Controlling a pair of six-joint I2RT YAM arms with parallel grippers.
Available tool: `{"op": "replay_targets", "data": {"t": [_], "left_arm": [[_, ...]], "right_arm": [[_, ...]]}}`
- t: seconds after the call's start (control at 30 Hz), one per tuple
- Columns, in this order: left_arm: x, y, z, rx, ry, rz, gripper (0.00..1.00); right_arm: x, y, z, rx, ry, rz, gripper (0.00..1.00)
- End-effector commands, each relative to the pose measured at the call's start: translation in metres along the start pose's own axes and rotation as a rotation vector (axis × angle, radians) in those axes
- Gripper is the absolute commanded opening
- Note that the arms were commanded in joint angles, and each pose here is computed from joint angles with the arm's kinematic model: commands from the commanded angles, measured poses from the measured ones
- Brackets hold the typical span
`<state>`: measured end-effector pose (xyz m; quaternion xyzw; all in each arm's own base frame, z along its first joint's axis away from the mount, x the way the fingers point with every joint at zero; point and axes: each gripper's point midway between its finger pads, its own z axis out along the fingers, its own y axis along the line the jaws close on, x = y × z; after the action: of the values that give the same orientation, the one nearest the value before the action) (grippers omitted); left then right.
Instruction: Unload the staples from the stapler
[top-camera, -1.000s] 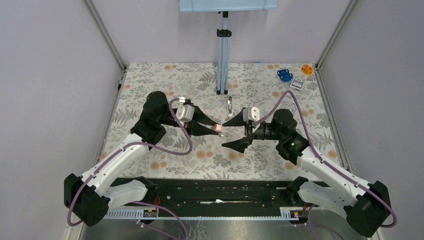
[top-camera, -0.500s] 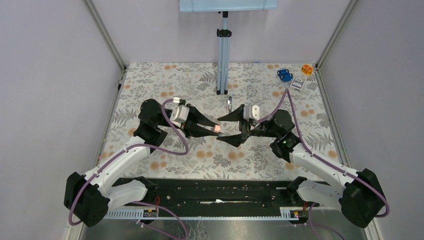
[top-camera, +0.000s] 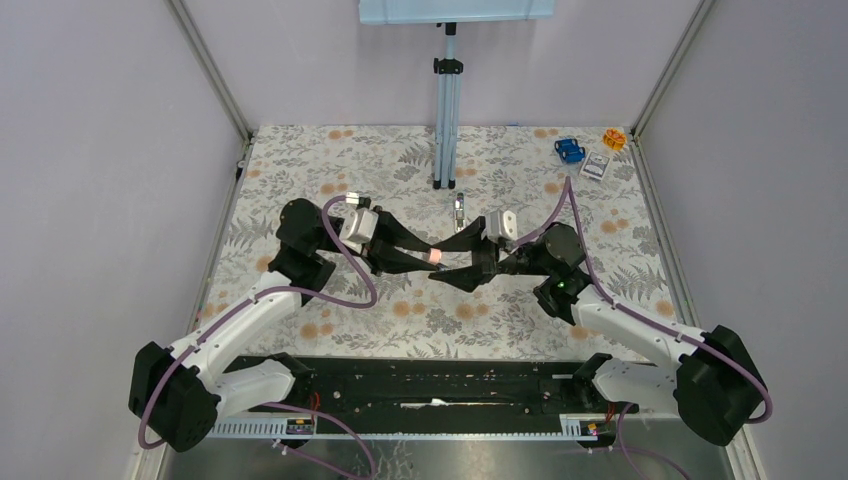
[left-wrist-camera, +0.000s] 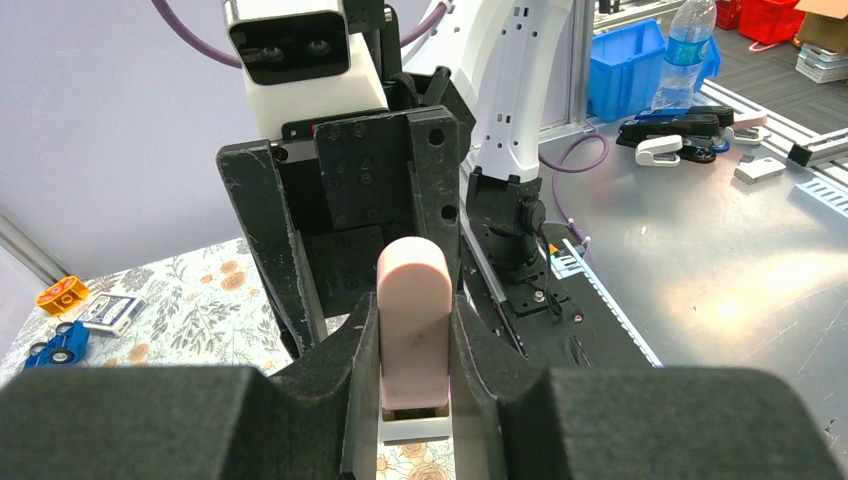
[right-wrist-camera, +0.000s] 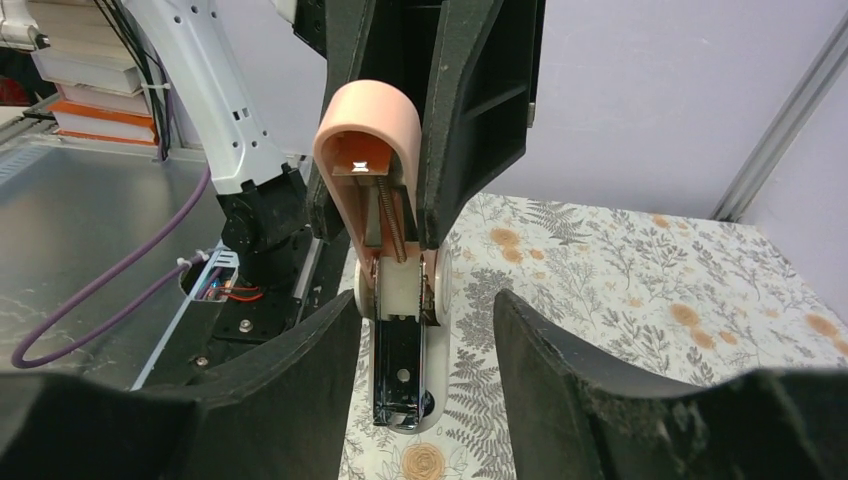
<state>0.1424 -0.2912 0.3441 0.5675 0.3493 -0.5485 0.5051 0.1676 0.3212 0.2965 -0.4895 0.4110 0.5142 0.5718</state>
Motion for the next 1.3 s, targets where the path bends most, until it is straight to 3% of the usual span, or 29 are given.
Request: {"op": "replay_targets", "data": {"t": [0.0,0.37,0.43,0.47,0.5,0.63,0.7,0.8,0.83,1.0,1.27], "left_arm": [[-0.009,0.002,-0.001,0.0,-0.017,0.054,0.0],[-0.006,0.007,-0.001,-0.021,-0.017,0.044,0.0],[-0.005,0.011,-0.001,-0.044,-0.018,0.039,0.08],[-0.005,0.011,-0.001,-0.049,-0.018,0.039,0.12],[-0.005,0.012,-0.002,-0.055,-0.019,0.038,0.25],[-0.005,0.014,-0.004,-0.09,-0.025,0.043,0.47],[-0.005,0.016,-0.005,-0.11,-0.026,0.045,0.57],[-0.005,0.019,-0.005,-0.135,-0.026,0.039,0.94],[-0.006,0.021,-0.006,-0.146,-0.027,0.038,0.98],[-0.008,0.045,-0.015,-0.309,-0.015,0.024,0.99],[0.003,0.11,-0.076,-0.871,-0.014,-0.096,0.99]], "right_arm": [[-0.015,0.006,0.005,-0.034,-0.058,-0.031,0.56],[-0.016,0.006,0.006,-0.032,-0.065,-0.027,0.37],[-0.017,0.007,0.006,-0.037,-0.068,-0.027,0.28],[-0.017,0.007,0.006,-0.039,-0.067,-0.025,0.24],[-0.017,0.008,0.006,-0.041,-0.067,-0.022,0.18],[-0.015,0.007,0.006,-0.037,-0.063,-0.002,0.02],[-0.015,0.006,0.006,-0.03,-0.064,0.008,0.0],[-0.014,0.004,0.007,-0.017,-0.063,0.021,0.0],[-0.013,0.002,0.007,-0.009,-0.062,0.026,0.0],[0.002,-0.018,0.004,0.111,-0.006,0.07,0.0],[0.056,-0.092,-0.018,0.561,0.209,0.254,0.0]]}}
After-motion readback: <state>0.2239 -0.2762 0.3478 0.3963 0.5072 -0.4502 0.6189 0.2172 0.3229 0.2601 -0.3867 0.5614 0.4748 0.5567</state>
